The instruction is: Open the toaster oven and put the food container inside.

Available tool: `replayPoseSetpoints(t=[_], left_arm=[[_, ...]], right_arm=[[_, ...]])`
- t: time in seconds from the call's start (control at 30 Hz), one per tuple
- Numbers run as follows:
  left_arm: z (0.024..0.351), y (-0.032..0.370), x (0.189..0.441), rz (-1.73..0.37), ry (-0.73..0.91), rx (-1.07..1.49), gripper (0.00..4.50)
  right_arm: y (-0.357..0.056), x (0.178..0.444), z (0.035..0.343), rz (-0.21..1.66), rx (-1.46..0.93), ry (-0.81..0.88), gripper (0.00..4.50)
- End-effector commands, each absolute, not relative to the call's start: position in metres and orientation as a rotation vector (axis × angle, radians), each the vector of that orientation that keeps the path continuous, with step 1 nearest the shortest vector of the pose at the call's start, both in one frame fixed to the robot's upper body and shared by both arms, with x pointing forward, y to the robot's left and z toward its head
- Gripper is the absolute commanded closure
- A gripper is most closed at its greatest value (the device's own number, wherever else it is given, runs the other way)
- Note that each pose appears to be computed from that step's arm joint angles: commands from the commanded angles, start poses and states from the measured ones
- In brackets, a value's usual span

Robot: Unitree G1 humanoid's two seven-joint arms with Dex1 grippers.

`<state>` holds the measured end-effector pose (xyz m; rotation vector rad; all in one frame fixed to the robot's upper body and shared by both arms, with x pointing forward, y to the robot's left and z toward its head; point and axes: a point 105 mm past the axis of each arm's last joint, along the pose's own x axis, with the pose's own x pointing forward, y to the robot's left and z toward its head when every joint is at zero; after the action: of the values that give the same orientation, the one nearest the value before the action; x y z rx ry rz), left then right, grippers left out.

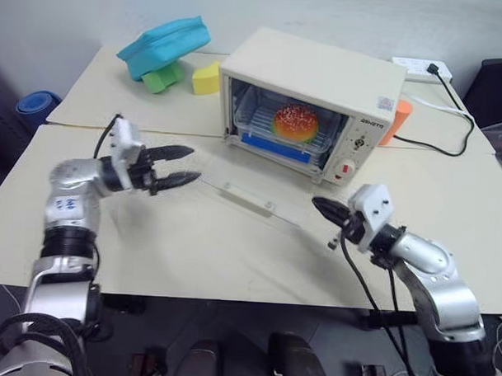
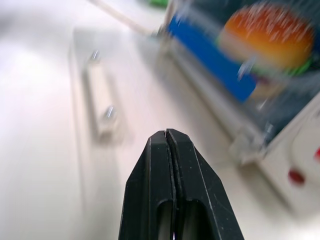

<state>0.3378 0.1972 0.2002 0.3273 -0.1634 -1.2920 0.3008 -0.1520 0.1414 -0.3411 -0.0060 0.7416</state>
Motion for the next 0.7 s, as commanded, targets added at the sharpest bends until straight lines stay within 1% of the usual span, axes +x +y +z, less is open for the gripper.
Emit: replayPoseSetpoints(t=[0.03,0.07,0.17,0.27,0.33,0.43,0.53,0.6,0.7], left_arm=[[0.196,0.2,0.319,-1.401,-0.197,0.514,0.23],[0.193,0.199,0.315,-1.419,-0.198,0.555,0.04],[0.199,0.192,0.311,-1.433,-0.228,0.479,0.04],[0.196,0.19,0.309,-1.439,-0.205,0.42,0.04],[0.195,0.189,0.311,-1.411,-0.203,0.36,0.04],[0.207,0.186,0.316,-1.365,-0.233,0.283,0.04],[0.221,0.187,0.321,-1.311,-0.265,0.16,0.04],[0.228,0.188,0.321,-1.284,-0.276,0.082,0.04],[0.234,0.189,0.322,-1.244,-0.284,-0.009,0.04]], right_arm=[[-0.162,0.301,0.127,0.753,-0.336,0.026,4.5],[-0.163,0.301,0.12,0.759,-0.331,0.037,4.5],[-0.16,0.304,0.106,0.792,-0.322,0.051,4.5],[-0.155,0.311,0.103,0.797,-0.305,0.017,4.5],[-0.145,0.319,0.105,0.811,-0.268,-0.039,4.5],[-0.133,0.323,0.115,0.838,-0.211,-0.102,4.5],[-0.124,0.319,0.13,0.875,-0.149,-0.182,4.5],[-0.121,0.316,0.143,0.888,-0.116,-0.253,4.5],[-0.123,0.317,0.17,0.85,-0.059,-0.376,4.5]])
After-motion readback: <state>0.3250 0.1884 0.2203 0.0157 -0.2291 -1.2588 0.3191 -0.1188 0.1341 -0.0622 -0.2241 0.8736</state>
